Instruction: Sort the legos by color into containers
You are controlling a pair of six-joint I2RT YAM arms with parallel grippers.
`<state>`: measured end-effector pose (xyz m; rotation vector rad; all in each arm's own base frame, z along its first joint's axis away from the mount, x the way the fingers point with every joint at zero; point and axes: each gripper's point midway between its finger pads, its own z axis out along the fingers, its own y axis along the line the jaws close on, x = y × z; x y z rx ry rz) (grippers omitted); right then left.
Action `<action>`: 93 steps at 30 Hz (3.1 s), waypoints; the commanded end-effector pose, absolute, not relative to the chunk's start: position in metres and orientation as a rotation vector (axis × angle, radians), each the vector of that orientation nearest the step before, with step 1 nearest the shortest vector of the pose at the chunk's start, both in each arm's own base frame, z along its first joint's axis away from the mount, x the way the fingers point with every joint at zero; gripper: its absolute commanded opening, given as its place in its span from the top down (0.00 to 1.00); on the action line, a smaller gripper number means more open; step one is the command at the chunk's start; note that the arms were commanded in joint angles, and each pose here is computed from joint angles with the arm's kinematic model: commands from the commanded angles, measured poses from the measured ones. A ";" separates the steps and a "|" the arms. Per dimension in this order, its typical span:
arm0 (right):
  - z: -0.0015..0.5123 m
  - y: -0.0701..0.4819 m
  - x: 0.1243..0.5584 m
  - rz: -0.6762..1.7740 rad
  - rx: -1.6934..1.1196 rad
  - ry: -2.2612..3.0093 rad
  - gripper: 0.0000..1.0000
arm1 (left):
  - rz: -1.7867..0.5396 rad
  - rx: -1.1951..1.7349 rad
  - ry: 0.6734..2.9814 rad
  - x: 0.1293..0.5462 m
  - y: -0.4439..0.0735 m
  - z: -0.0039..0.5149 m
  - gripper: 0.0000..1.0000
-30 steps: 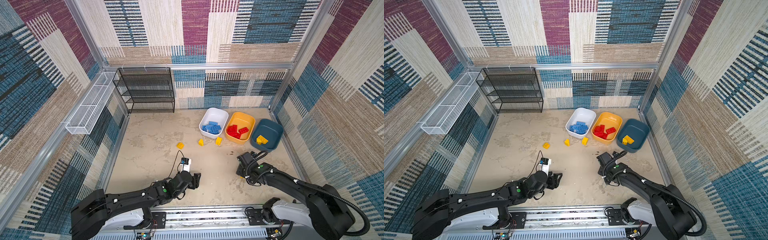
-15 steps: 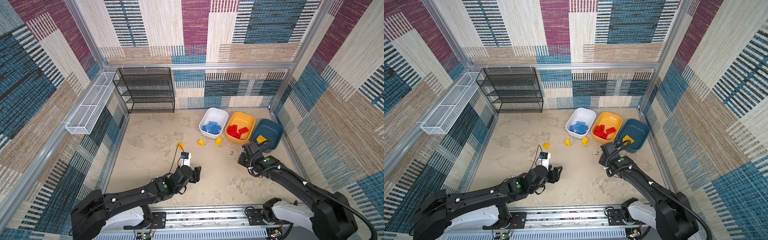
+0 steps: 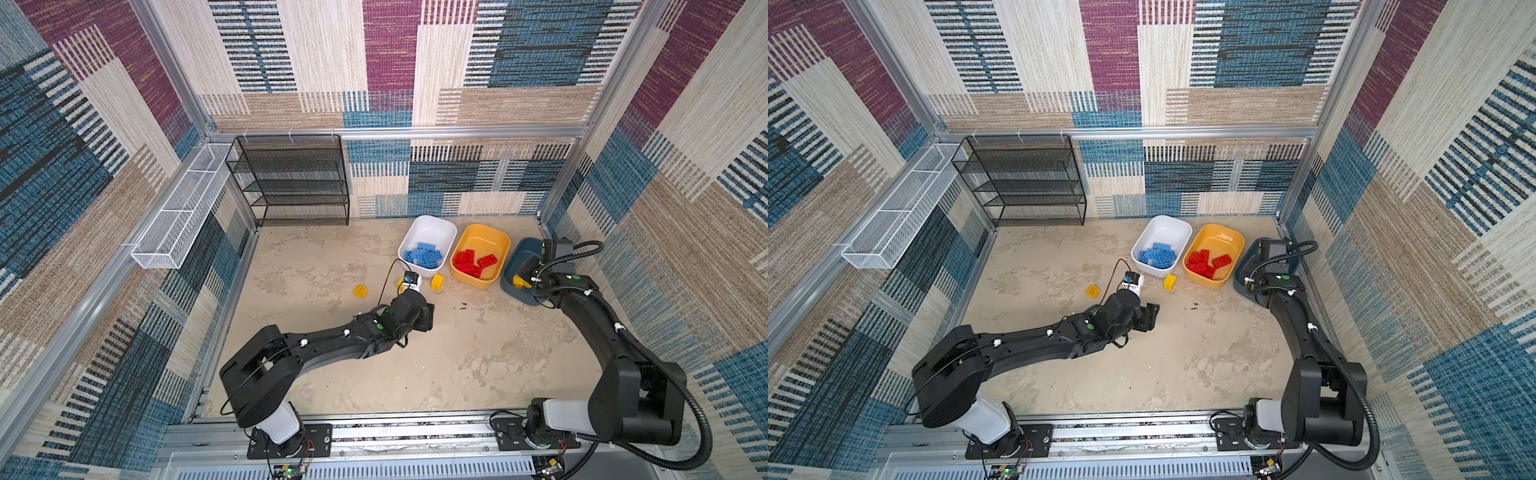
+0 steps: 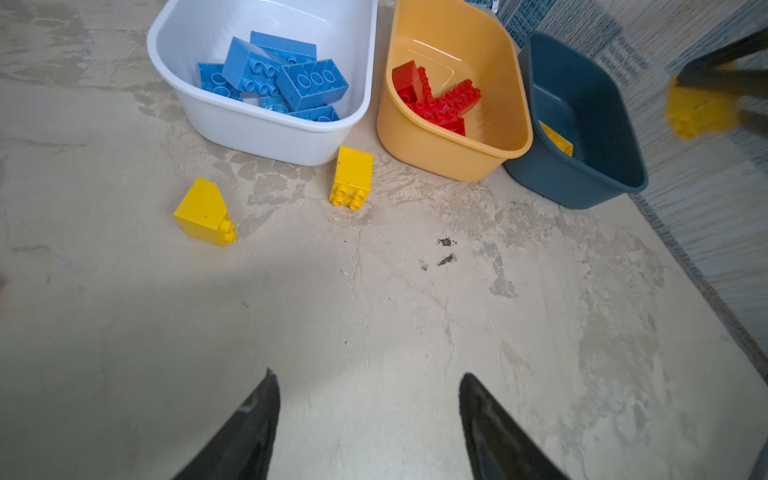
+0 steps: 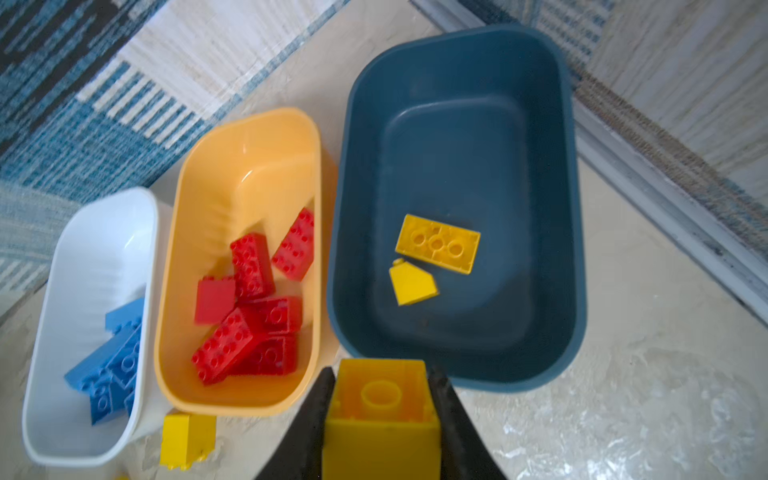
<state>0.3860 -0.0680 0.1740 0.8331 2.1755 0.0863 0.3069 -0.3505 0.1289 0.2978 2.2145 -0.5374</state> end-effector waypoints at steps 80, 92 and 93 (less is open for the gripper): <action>0.056 0.205 0.445 0.164 0.319 2.432 0.69 | -0.349 0.227 2.293 0.229 -0.203 0.109 0.26; 0.158 0.201 0.418 0.216 0.172 2.350 0.68 | -0.431 0.243 2.196 0.250 -0.234 0.157 0.27; 0.169 0.197 0.416 0.216 0.168 2.337 0.68 | -0.442 0.250 2.191 0.253 -0.240 0.160 0.27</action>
